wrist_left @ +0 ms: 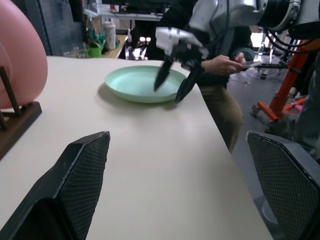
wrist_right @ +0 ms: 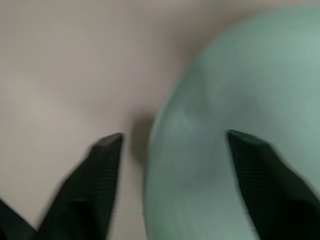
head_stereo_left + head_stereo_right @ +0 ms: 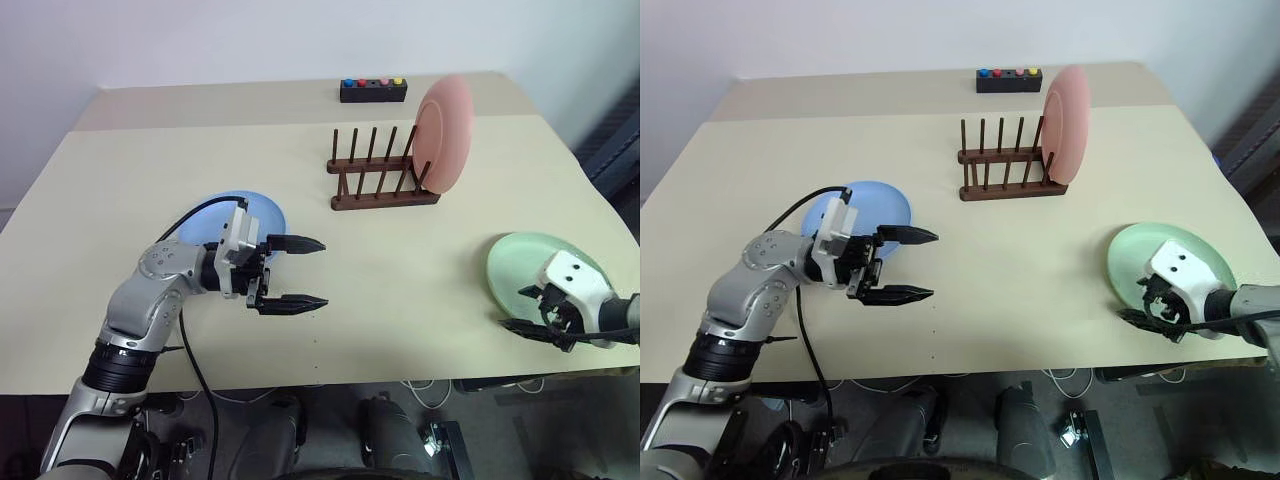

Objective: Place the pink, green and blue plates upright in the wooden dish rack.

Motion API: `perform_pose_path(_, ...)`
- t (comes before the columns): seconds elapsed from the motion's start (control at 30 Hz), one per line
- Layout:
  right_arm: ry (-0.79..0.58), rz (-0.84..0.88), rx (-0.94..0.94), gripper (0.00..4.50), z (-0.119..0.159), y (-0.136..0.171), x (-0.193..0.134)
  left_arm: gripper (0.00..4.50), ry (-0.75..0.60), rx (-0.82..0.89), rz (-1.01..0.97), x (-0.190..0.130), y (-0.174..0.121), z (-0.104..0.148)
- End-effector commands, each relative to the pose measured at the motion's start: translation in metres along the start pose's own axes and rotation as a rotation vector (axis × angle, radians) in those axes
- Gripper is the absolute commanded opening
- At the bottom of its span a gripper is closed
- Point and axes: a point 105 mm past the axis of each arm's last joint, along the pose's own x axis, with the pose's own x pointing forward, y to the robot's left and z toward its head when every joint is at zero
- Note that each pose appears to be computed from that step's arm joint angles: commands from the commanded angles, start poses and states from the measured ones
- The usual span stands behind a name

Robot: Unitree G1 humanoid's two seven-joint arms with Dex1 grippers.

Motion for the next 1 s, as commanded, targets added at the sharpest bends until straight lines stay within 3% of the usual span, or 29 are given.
perform_pose_path(0.03, 0.010, -0.020, -0.030, 1.13, -0.001, 0.000, 0.004, 4.50, -0.003, 0.057, 0.006, 0.000, 0.002, 0.008)
perform_pose_path(0.1, 0.012, -0.028, -0.041, 0.13, 0.001, -0.002, 0.005, 4.50, -0.001, 0.060, 0.010, -0.001, 0.003, 0.008)
perform_pose_path(0.13, 0.012, -0.031, -0.043, 0.06, 0.002, -0.003, 0.005, 4.50, -0.002, 0.060, 0.013, -0.001, 0.003, 0.008)
perform_pose_path(0.33, -0.076, -0.110, -0.041, 0.06, 0.027, -0.029, -0.009, 4.50, -0.003, 0.061, 0.031, -0.002, 0.005, 0.008)
perform_pose_path(0.53, -0.319, -0.503, 0.098, 0.06, 0.071, -0.116, -0.051, 4.50, -0.005, 0.066, 0.047, -0.003, 0.008, 0.008)
perform_pose_path(0.63, -0.553, -0.620, 0.176, 0.06, 0.111, -0.140, -0.070, 4.50, -0.006, 0.067, 0.059, -0.004, 0.010, 0.008)
perform_pose_path(0.73, -0.905, -0.622, 0.271, 0.06, 0.163, -0.149, -0.102, 4.50, -0.013, 0.070, 0.073, -0.004, 0.011, 0.009)
perform_pose_path(0.77, -1.058, -0.564, 0.312, 0.06, 0.184, -0.147, -0.116, 4.50, -0.014, 0.072, 0.077, -0.004, 0.011, 0.010)
perform_pose_path(0.9, -1.412, -0.284, 0.334, 0.06, 0.235, -0.127, -0.152, 4.50, -0.023, 0.076, 0.099, -0.005, 0.013, 0.013)
perform_pose_path(1.0, -1.571, -0.081, 0.330, 0.06, 0.260, -0.112, -0.172, 4.50, -0.024, 0.076, 0.116, -0.006, 0.014, 0.013)
